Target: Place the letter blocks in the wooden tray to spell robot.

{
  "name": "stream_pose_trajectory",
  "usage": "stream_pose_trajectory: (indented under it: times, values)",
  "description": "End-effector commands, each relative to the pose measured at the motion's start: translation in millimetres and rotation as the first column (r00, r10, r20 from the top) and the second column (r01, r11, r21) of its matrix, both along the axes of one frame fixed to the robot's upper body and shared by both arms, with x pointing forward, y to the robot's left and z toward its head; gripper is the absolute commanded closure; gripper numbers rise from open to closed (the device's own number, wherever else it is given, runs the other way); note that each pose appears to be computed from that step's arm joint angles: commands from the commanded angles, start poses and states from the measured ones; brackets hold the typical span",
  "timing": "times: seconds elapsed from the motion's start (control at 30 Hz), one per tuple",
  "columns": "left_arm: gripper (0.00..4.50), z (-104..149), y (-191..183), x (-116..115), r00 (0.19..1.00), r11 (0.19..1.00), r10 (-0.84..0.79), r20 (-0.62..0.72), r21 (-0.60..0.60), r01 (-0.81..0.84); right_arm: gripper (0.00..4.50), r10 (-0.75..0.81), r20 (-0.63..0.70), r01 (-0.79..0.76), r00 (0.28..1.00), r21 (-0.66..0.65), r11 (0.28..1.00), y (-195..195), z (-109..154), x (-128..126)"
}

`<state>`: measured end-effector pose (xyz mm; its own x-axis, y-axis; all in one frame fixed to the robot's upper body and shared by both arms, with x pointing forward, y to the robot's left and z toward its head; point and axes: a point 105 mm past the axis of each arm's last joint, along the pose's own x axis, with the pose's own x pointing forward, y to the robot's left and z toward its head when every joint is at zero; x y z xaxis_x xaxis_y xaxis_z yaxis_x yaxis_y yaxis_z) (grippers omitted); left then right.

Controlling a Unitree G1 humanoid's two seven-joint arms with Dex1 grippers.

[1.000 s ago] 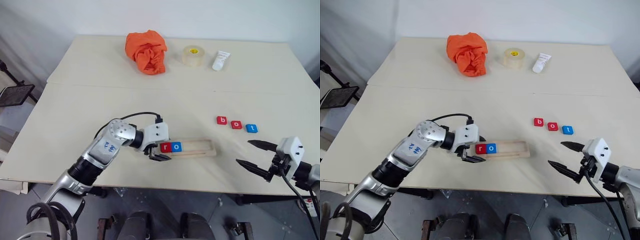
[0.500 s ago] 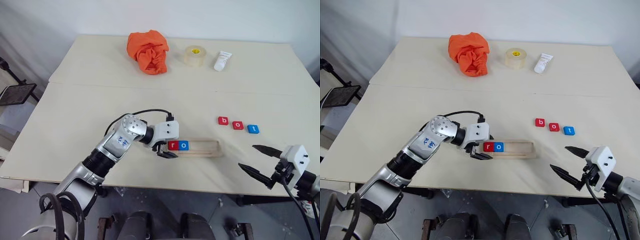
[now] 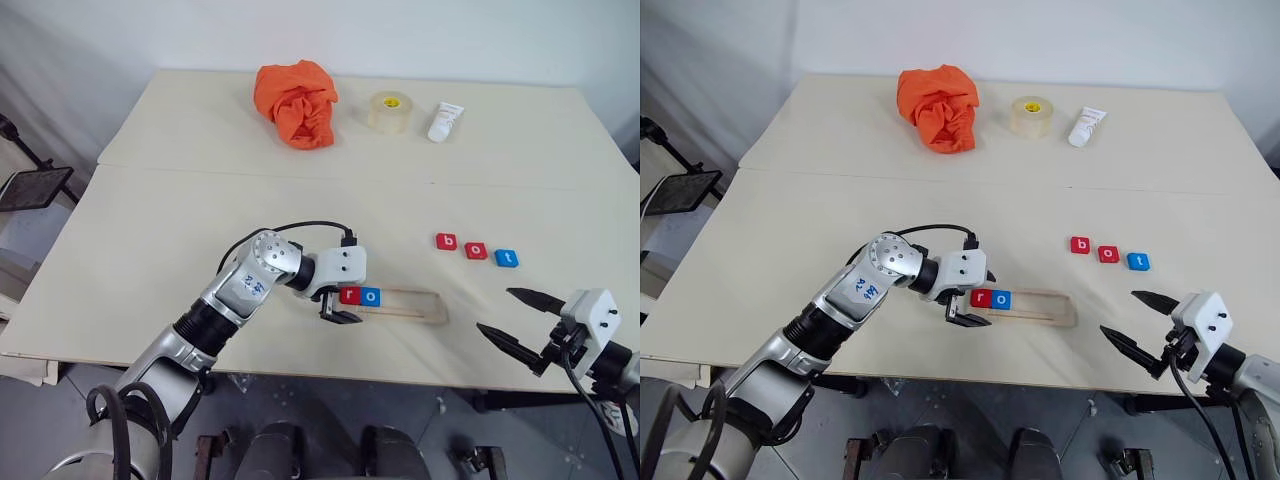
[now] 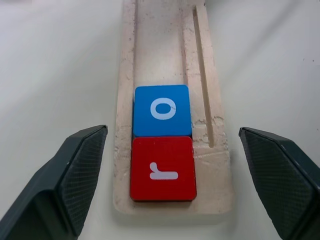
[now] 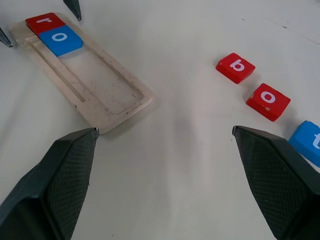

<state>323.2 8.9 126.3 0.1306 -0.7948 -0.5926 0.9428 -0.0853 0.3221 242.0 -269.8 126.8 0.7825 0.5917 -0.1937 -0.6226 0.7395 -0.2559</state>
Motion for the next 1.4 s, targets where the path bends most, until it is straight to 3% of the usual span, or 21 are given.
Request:
stream_pose_trajectory:
  times: [0.03, 0.37, 0.47, 0.53, 0.73, 1.03, 1.4]
  values:
    - [0.02, 18.3, 9.6, -3.3, 0.999, 0.996, 0.005, 0.052, -0.087, -0.001, 0.00, 0.019, 0.038, -0.018, 0.999, -0.006, 1.000, 3.9, 12.6, 1.9]
    - [0.02, 36.6, 69.7, -25.4, 0.993, 0.902, 0.102, 0.066, -0.426, -0.065, 0.00, -0.260, 0.070, 0.254, 0.963, 0.080, 0.964, -27.7, 28.8, 23.8]
    - [0.02, 32.1, 86.3, -38.2, 0.991, 0.837, 0.120, 0.057, -0.543, -0.070, 0.00, -0.323, 0.023, 0.318, 0.946, 0.128, 0.939, -39.8, 29.3, 31.1]
    - [0.02, 31.7, 94.7, -46.4, 0.995, 0.748, 0.099, 0.016, -0.661, -0.063, 0.00, -0.312, -0.019, 0.312, 0.950, 0.124, 0.942, -43.6, 26.1, 37.0]
    - [0.02, 14.3, 103.7, -45.2, 0.992, 0.760, 0.099, 0.084, -0.650, -0.021, 0.00, -0.259, -0.043, 0.261, 0.965, 0.075, 0.962, -48.2, 29.2, 44.1]
    - [0.02, 1.9, 115.8, -47.1, 0.995, 0.762, 0.063, 0.083, -0.648, 0.006, 0.00, -0.159, -0.061, 0.162, 0.985, 0.039, 0.986, -35.6, 34.6, 41.5]
    - [0.02, 6.6, 120.9, -37.7, 0.994, 0.763, 0.057, 0.090, -0.646, 0.015, 0.00, -0.145, -0.043, 0.146, 0.989, 0.036, 0.989, -33.8, 38.3, 34.4]
